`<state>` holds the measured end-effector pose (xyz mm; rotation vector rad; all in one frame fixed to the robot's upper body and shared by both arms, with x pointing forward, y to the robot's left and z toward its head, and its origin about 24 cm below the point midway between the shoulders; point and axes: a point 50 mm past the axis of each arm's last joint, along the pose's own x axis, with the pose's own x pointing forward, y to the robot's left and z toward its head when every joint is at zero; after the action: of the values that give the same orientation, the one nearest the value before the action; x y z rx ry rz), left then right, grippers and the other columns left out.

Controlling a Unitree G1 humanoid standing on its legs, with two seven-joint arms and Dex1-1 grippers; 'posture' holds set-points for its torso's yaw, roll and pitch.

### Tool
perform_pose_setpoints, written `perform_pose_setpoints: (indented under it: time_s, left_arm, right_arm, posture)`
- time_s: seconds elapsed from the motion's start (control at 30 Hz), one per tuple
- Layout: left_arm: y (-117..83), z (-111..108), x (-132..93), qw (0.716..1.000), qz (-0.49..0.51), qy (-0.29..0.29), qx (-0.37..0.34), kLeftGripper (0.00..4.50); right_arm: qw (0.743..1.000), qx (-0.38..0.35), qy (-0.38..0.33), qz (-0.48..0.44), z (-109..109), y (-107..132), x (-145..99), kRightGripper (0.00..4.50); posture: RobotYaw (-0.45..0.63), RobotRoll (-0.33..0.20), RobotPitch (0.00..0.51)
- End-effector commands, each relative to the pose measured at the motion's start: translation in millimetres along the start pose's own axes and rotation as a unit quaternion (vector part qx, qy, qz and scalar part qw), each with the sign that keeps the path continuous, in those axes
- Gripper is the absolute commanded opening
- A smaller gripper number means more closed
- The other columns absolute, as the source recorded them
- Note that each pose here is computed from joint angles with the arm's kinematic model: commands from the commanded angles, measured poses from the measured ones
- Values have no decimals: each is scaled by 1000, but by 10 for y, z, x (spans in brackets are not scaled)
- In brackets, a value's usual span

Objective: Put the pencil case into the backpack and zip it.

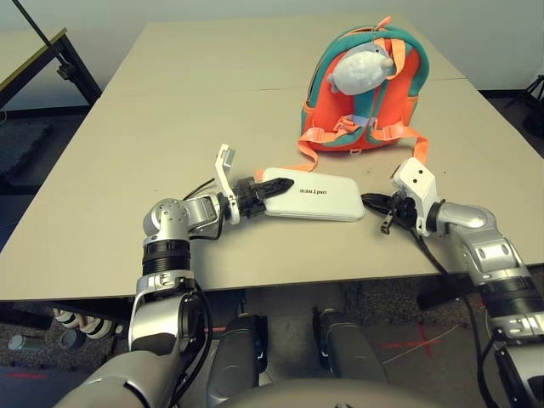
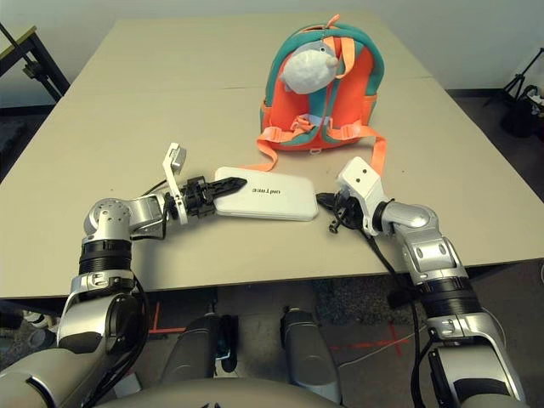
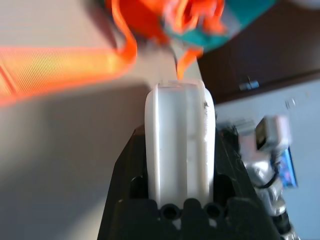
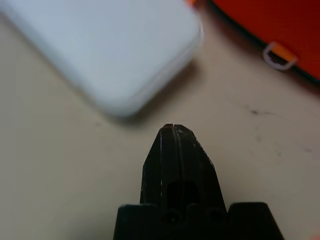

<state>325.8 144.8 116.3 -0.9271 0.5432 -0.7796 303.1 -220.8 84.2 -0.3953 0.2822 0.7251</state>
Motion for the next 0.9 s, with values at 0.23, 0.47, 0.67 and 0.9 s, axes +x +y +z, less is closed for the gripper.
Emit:
perform_pose_setpoints:
  time_s: [0.23,0.47,0.67,0.9]
  left_arm:
    - [-156,547,-546,993,41,-79,81,1256]
    - [-155,791,-807,980,88,-129,123,1256]
    - [-130,895,-838,957,119,-184,192,1256]
    - [-165,1021,-759,913,114,-268,286,1256]
  right_arm:
    - [994,39,2,-99,-1,-327,-143,3240]
    - [979,140,-81,-127,228,-512,-225,4500]
    - [944,243,-180,-131,517,-584,-246,4500]
    - [921,296,-227,-114,726,-534,-107,4500]
  posture:
    - [-181,0,120]
    - [-163,0,125]
    - [-162,0,124]
    - [-168,0,122]
